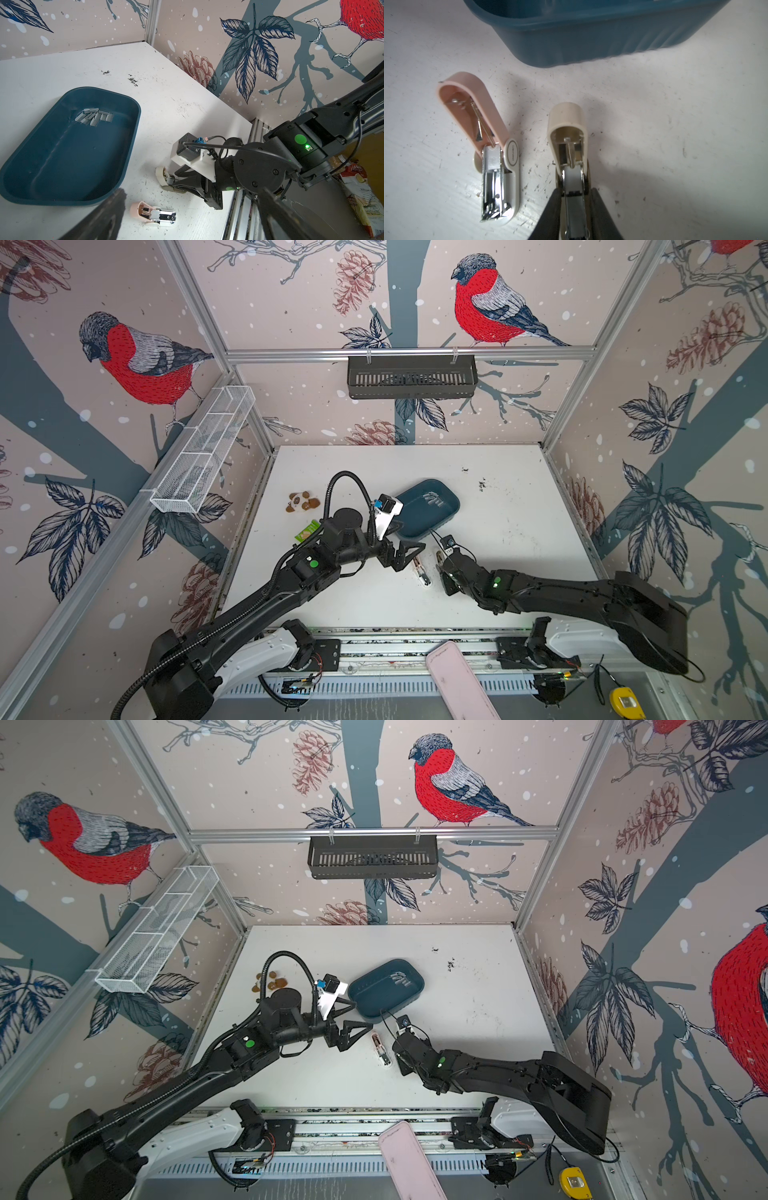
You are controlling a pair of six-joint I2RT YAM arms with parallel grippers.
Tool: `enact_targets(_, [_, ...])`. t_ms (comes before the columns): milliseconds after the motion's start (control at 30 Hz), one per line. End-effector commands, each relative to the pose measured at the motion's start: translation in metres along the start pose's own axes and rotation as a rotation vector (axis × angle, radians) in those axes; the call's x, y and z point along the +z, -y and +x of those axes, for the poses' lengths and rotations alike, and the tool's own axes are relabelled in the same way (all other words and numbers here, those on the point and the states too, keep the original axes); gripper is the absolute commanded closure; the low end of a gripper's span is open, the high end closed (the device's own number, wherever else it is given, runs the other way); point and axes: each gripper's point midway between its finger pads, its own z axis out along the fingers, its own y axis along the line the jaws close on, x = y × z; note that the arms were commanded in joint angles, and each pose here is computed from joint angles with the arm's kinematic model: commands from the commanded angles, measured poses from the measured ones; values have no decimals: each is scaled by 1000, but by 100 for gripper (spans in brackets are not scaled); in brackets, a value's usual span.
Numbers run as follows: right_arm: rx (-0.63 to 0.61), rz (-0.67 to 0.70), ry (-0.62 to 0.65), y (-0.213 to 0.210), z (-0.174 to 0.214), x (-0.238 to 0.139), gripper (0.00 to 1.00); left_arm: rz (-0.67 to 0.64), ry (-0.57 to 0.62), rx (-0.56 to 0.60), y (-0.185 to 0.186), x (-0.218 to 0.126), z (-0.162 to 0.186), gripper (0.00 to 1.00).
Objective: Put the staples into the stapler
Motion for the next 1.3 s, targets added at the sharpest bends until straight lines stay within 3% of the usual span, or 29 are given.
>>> enact_targets(0, [35, -18, 29, -1, -7, -7, 72, 7, -3, 0, 1, 3, 2, 2])
enact_targets(267, [245, -106, 23, 4, 1, -29, 75, -58, -126, -67, -16, 31, 41, 6])
enact_targets(500, [299, -165, 2, 3, 13, -38, 70, -101, -196, -119, -33, 58, 62, 3])
enact_targets(800, [357, -163, 188, 32, -38, -60, 73, -378, -258, -86, -85, 75, 44, 12])
enact_targets(967, [374, -164, 268, 54, -74, -75, 74, -439, -373, 19, -122, 102, 34, 25])
enact_targets(1267, [391, -141, 316, 79, -101, -89, 76, -480, -513, 47, -194, 158, 22, 49])
